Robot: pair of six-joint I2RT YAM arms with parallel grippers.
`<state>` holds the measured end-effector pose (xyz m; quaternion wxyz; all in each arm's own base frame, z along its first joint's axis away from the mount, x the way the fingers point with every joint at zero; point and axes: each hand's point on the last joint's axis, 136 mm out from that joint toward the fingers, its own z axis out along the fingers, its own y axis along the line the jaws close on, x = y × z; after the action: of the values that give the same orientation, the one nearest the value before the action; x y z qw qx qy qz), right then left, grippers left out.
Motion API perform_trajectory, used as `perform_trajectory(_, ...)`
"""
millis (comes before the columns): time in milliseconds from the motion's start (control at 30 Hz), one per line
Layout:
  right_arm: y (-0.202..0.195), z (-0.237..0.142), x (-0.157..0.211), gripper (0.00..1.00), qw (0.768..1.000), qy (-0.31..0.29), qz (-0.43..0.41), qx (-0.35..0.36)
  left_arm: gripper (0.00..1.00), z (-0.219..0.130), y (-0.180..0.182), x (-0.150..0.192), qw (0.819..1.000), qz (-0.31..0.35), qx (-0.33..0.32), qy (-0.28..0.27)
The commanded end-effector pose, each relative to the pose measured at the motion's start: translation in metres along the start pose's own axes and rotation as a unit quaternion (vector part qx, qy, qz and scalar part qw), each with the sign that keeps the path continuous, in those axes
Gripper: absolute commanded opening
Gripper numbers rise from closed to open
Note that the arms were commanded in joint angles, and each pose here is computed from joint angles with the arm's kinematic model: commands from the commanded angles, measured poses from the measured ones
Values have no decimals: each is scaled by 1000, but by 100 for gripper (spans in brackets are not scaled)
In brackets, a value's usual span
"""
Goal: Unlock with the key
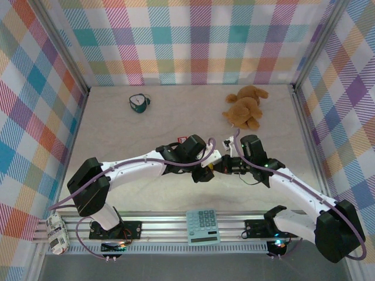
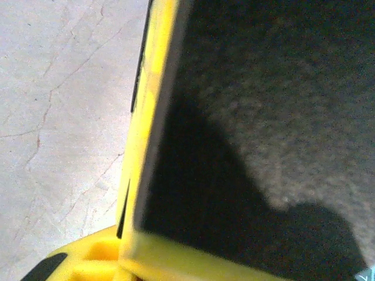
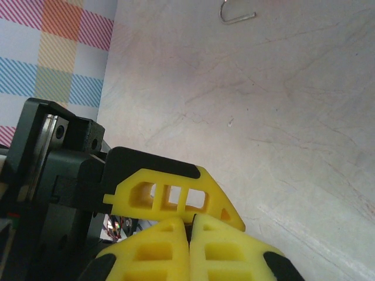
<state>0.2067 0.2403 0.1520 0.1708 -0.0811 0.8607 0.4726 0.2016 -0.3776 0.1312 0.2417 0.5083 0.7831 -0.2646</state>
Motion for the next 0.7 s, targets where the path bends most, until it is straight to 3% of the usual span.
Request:
perform_trajectory(0,4,7,1,2,1000,4,2,-13,31,-10,1,-55,995,39,-8,-92)
perform_trajectory(267,-15,23,1,1,1000,8,20,-2,37,9,11,-43,996,30,-21,-83)
perform_trajectory(533,-41,41,3,1,999,10,36,19,55,33,26,-29,997,20,-44,-67)
perform_trajectory(667,-47,44,2,1,999,6,41,26,69,32,33,-23,996,19,-65,-63)
